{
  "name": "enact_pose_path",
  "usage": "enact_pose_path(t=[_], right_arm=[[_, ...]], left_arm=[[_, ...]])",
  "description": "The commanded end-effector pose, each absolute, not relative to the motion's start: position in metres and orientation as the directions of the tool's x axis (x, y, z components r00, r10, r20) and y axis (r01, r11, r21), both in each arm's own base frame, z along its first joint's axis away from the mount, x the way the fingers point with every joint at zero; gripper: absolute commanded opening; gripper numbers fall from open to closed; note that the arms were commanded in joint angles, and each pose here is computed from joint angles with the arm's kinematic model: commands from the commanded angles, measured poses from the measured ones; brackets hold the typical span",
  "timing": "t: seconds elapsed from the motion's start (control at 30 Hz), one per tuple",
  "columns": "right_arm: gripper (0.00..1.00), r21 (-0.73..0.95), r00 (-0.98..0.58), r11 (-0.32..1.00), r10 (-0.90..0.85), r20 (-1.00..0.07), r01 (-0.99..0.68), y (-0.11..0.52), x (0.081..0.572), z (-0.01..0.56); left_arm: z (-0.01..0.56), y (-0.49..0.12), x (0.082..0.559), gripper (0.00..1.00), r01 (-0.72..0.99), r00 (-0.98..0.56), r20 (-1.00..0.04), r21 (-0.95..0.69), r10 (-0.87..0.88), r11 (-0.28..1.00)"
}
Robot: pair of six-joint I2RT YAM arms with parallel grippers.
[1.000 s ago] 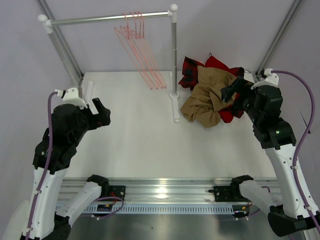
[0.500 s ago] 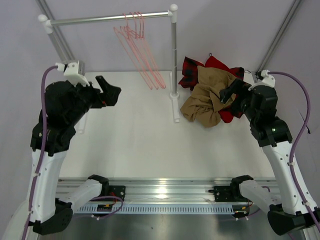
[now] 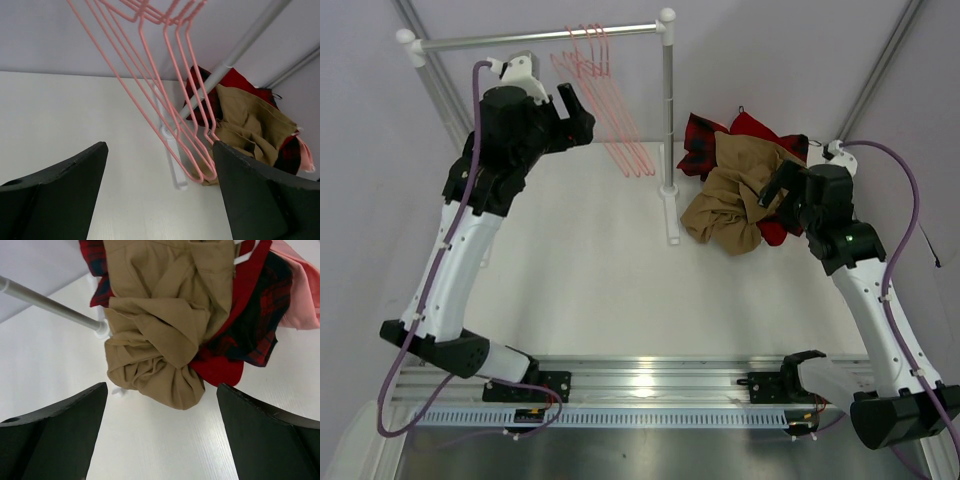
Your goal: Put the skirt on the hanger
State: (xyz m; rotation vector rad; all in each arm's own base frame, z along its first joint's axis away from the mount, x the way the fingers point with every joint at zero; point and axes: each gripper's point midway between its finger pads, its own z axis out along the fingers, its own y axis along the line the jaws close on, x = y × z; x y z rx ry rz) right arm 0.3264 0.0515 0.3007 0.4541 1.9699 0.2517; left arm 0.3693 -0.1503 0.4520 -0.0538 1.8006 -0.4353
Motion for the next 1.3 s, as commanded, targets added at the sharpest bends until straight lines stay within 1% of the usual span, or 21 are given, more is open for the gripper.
enact_pose_path(t=[0.0,0.03,0.2,0.23,0.27,0.37,0.5,0.63,0.67,0.8,0.93,1.0,1.1,1.13,1.17,1.23,1.27], right_arm=[[0.99,0.385,-0.335,0.888,0.452,-0.827,0.250,0.039,0.325,0.314],[0.99,0.384,-0.335,0.886,0.455,-0.825,0.258,0.037,0.324,0.312],[0.99,0.378,-0.325,0.878,0.464,-0.824,0.294,0.024,0.319,0.310],[0.99,0.378,-0.320,0.871,0.472,-0.822,0.313,0.018,0.320,0.309],[0.99,0.378,-0.322,0.867,0.477,-0.818,0.325,0.016,0.320,0.307],[0.99,0.382,-0.340,0.854,0.498,-0.798,0.354,0.007,0.321,0.298],[0.99,0.403,-0.357,0.845,0.519,-0.777,0.352,0.004,0.323,0.291],[0.99,0.410,-0.359,0.841,0.527,-0.771,0.353,0.004,0.324,0.286],[0.99,0.416,-0.353,0.839,0.529,-0.771,0.350,0.004,0.325,0.285],[0.99,0.439,-0.353,0.830,0.547,-0.759,0.344,0.007,0.335,0.269],[0.99,0.463,-0.382,0.814,0.576,-0.723,0.352,0.014,0.358,0.241],[0.99,0.480,-0.378,0.808,0.585,-0.717,0.342,0.017,0.372,0.235],[0.95,0.501,-0.399,0.814,0.581,-0.710,0.294,0.027,0.395,0.225],[0.95,0.506,-0.397,0.816,0.578,-0.713,0.279,0.029,0.405,0.222],[0.94,0.508,-0.394,0.818,0.575,-0.717,0.270,0.031,0.410,0.222],[0.92,0.502,-0.389,0.827,0.562,-0.730,0.255,0.032,0.419,0.219],[0.91,0.494,-0.392,0.829,0.559,-0.731,0.261,0.032,0.427,0.211]], left_arm=[[0.475,-0.135,0.384,0.91,0.088,-0.191,-0.931,-0.331,-0.311,0.939],[0.465,-0.137,0.395,0.90,0.062,-0.209,-0.930,-0.321,-0.302,0.945],[0.461,-0.151,0.417,0.88,0.062,-0.213,-0.932,-0.312,-0.293,0.948],[0.468,-0.150,0.419,0.88,0.049,-0.196,-0.935,-0.311,-0.296,0.949],[0.461,-0.153,0.426,0.88,0.040,-0.209,-0.935,-0.302,-0.287,0.952],[0.456,-0.155,0.435,0.87,0.023,-0.216,-0.936,-0.291,-0.279,0.956],[0.448,-0.152,0.444,0.84,-0.016,-0.217,-0.938,-0.275,-0.272,0.961],[0.443,-0.156,0.448,0.85,-0.011,-0.228,-0.936,-0.271,-0.266,0.963],[0.446,-0.156,0.447,0.87,-0.004,-0.224,-0.937,-0.274,-0.268,0.962],[0.461,-0.162,0.433,0.93,0.076,-0.218,-0.944,-0.270,-0.248,0.960],[0.477,-0.160,0.404,0.99,0.156,-0.204,-0.951,-0.266,-0.232,0.951],[0.479,-0.160,0.392,1.00,0.191,-0.212,-0.954,-0.254,-0.213,0.948],[0.474,-0.157,0.367,0.99,0.238,-0.241,-0.956,-0.228,-0.170,0.944],[0.456,-0.160,0.361,0.99,0.264,-0.285,-0.949,-0.215,-0.137,0.940],[0.466,-0.155,0.345,1.00,0.292,-0.259,-0.958,-0.200,-0.124,0.935],[0.457,-0.153,0.330,1.00,0.317,-0.271,-0.957,-0.192,-0.105,0.929],[0.437,-0.154,0.327,1.00,0.325,-0.304,-0.949,-0.184,-0.082,0.928]])
